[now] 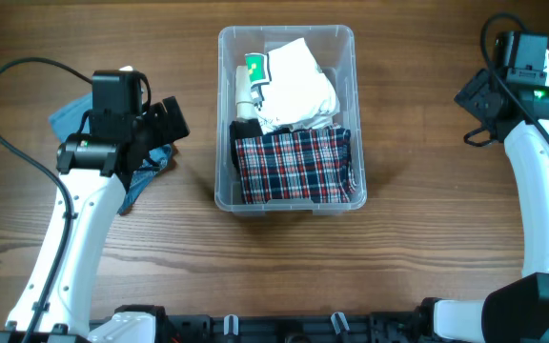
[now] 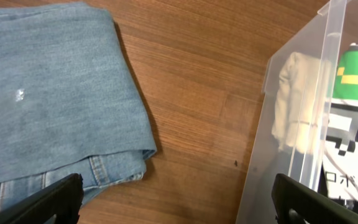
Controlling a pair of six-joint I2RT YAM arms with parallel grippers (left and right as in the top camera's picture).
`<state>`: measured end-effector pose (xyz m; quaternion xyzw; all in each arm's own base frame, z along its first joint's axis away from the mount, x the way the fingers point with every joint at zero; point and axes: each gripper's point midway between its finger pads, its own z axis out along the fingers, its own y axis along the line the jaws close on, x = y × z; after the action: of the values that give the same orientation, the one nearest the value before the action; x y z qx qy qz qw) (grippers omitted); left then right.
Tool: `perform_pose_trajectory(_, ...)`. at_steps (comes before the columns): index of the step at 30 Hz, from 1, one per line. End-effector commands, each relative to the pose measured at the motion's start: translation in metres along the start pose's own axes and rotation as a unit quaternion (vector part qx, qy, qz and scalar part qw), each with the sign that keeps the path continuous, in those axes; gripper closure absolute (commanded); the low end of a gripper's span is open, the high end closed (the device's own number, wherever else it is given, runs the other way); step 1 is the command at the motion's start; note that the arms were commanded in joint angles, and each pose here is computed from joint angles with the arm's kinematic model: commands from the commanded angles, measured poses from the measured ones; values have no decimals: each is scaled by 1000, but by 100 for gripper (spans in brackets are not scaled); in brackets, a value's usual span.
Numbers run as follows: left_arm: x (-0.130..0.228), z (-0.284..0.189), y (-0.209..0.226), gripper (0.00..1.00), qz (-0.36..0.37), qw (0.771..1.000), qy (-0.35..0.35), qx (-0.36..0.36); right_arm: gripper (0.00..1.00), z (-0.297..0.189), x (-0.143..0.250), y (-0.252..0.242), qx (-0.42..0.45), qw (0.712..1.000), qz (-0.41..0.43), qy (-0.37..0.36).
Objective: Pack container
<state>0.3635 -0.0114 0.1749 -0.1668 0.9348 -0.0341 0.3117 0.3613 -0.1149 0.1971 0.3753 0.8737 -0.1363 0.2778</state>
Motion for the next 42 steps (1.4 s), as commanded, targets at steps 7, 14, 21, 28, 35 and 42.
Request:
perform_pose_trajectory(7,-19,44,26,41,-129,989,-22,-66,0,5,2,-4,11,1000,0,3)
perform_pose_trajectory(14,-13,68,49,96,-200,975,-7,-93,0,5,2,-4,11,1000,1,3)
perform_pose_trajectory(21,-14,70,55,96,-207,973,-7,-98,0,5,2,-4,11,1000,0,3)
perform_pose_trajectory(28,-14,72,59,96,-233,967,-11,-107,0,5,2,-4,11,1000,0,3)
perform_pose_trajectory(35,6,99,67,96,-251,959,22,-132,0,5,2,-4,11,1000,0,3)
perform_pose_trajectory(42,9,105,68,96,-250,958,26,-136,0,5,2,-4,11,1000,1,3)
